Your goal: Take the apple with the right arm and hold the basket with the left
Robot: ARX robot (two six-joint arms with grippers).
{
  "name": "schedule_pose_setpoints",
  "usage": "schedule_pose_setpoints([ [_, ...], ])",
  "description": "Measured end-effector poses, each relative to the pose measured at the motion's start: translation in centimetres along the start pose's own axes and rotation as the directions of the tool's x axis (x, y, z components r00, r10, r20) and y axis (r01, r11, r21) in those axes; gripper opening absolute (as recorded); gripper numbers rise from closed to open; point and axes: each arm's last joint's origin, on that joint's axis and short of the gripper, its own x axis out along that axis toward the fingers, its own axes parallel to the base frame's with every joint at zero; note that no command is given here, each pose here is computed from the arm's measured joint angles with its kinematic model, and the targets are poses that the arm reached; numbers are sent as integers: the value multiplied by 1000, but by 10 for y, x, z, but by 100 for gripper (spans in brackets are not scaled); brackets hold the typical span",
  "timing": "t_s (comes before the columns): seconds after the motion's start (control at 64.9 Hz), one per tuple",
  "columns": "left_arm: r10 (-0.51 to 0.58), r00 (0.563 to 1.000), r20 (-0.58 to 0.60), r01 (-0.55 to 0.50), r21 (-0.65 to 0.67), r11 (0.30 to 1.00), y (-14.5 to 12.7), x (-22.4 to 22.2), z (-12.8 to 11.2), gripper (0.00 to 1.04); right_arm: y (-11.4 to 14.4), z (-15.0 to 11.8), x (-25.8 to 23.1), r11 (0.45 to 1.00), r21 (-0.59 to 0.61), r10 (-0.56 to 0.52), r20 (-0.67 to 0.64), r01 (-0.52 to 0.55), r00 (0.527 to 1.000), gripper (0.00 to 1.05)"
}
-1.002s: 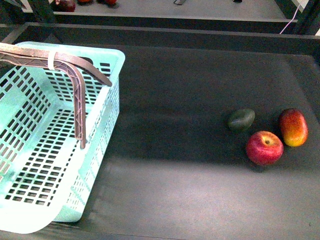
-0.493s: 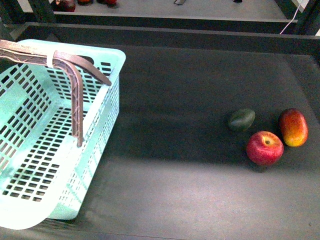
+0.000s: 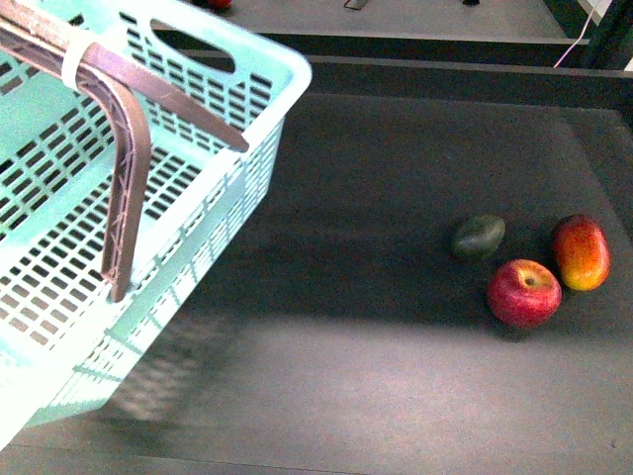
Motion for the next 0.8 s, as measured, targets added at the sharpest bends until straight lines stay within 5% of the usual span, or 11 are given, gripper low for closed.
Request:
schedule_pose_setpoints([
  [0.339,-126,971,-204,158,146,977,-58,-32,-91,14,0,0,0,1000,0,0,0,0,1000,96],
  [0.801,-197,905,-377,299,234,925,-98,-62,-165,14,0,0,0,1000,0,0,0,0,1000,96],
])
